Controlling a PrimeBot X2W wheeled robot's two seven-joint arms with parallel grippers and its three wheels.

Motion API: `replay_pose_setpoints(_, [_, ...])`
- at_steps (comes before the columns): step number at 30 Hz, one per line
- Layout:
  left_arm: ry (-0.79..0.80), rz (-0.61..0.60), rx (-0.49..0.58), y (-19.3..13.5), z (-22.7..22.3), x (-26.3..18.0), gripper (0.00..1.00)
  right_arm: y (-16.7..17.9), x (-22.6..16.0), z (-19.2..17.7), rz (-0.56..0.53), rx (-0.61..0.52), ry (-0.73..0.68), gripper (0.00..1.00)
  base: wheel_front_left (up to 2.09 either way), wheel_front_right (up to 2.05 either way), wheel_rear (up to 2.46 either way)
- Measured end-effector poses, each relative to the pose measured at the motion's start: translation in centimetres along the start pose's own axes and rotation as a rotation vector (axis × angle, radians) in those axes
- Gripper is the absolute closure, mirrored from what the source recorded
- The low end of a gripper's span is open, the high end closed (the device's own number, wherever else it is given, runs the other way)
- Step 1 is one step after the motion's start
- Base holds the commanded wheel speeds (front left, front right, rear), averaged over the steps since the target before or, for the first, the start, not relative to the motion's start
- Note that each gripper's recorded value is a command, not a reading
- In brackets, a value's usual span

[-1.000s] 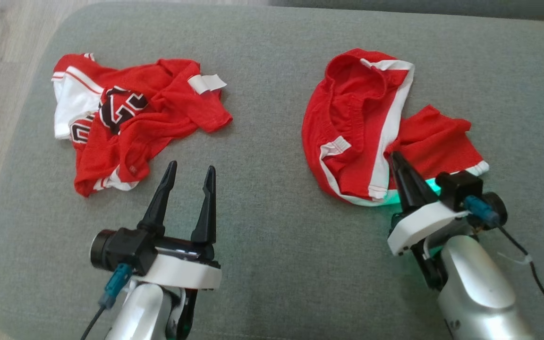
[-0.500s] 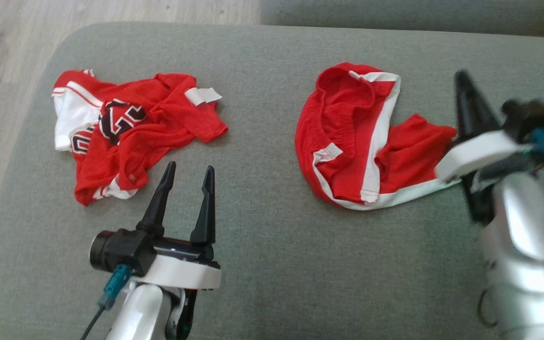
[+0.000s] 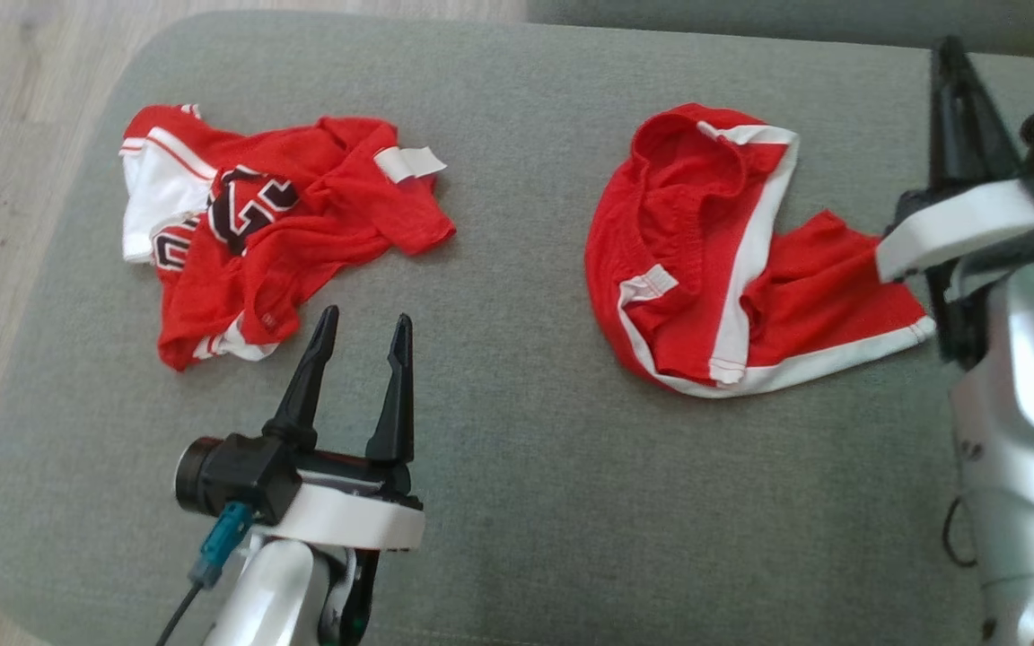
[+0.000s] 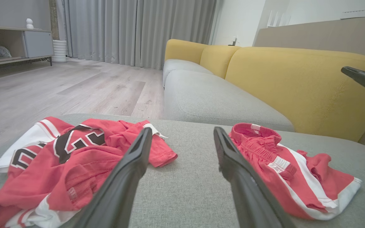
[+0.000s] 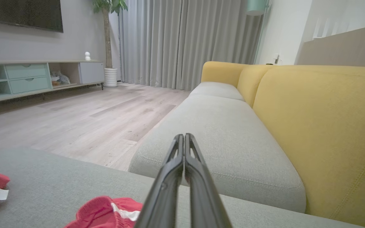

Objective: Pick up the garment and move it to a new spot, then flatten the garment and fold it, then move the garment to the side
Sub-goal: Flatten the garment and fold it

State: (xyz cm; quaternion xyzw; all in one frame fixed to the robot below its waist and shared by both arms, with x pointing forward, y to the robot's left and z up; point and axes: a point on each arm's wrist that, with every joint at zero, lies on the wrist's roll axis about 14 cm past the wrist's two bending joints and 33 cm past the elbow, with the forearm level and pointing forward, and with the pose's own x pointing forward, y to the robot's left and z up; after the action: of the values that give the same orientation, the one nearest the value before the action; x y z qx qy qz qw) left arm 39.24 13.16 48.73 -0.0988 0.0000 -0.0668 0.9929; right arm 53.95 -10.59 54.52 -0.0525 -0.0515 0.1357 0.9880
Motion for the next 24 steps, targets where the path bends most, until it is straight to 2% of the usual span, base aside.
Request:
replay_pose_setpoints(8, [-0.024,-0.050,-0.002,-1.6,0.8,0.4,0.00,0.4,-4.2,-0.6,-0.025,0.043,-0.014,1.00,0.00,0.00,0.00])
replay_pose_setpoints(9, [-0.027,-0.065,0.001,-2.0,0.9,0.5,0.00,0.3,-4.9,-0.6,-0.035,0.055,-0.015,0.87,0.00,0.00,0.00])
replay_pose_setpoints(10, [-0.029,-0.077,0.006,-2.3,0.9,0.5,0.00,0.2,-5.6,-0.7,-0.043,0.059,-0.016,0.24,0.00,0.00,0.00])
replay_pose_setpoints(11, [-0.031,-0.090,0.011,-2.7,1.0,0.6,0.00,-0.1,-6.4,-0.7,-0.055,0.063,-0.017,0.00,0.00,0.00,0.00])
replay_pose_setpoints(15, [-0.031,-0.140,0.021,-4.0,1.0,0.7,0.00,-1.0,-9.9,-1.8,-0.101,0.094,0.009,0.00,0.00,0.00,0.00])
replay_pose_setpoints(17, [-0.027,-0.154,0.020,-4.4,0.9,0.7,0.00,-0.9,-11.8,-2.9,-0.118,0.145,0.034,0.00,0.00,0.00,0.00])
replay_pose_setpoints(24, [0.002,-0.172,0.016,-5.1,-0.1,0.5,0.00,0.9,-17.2,-6.9,-0.140,0.259,0.157,0.00,0.00,0.00,0.00])
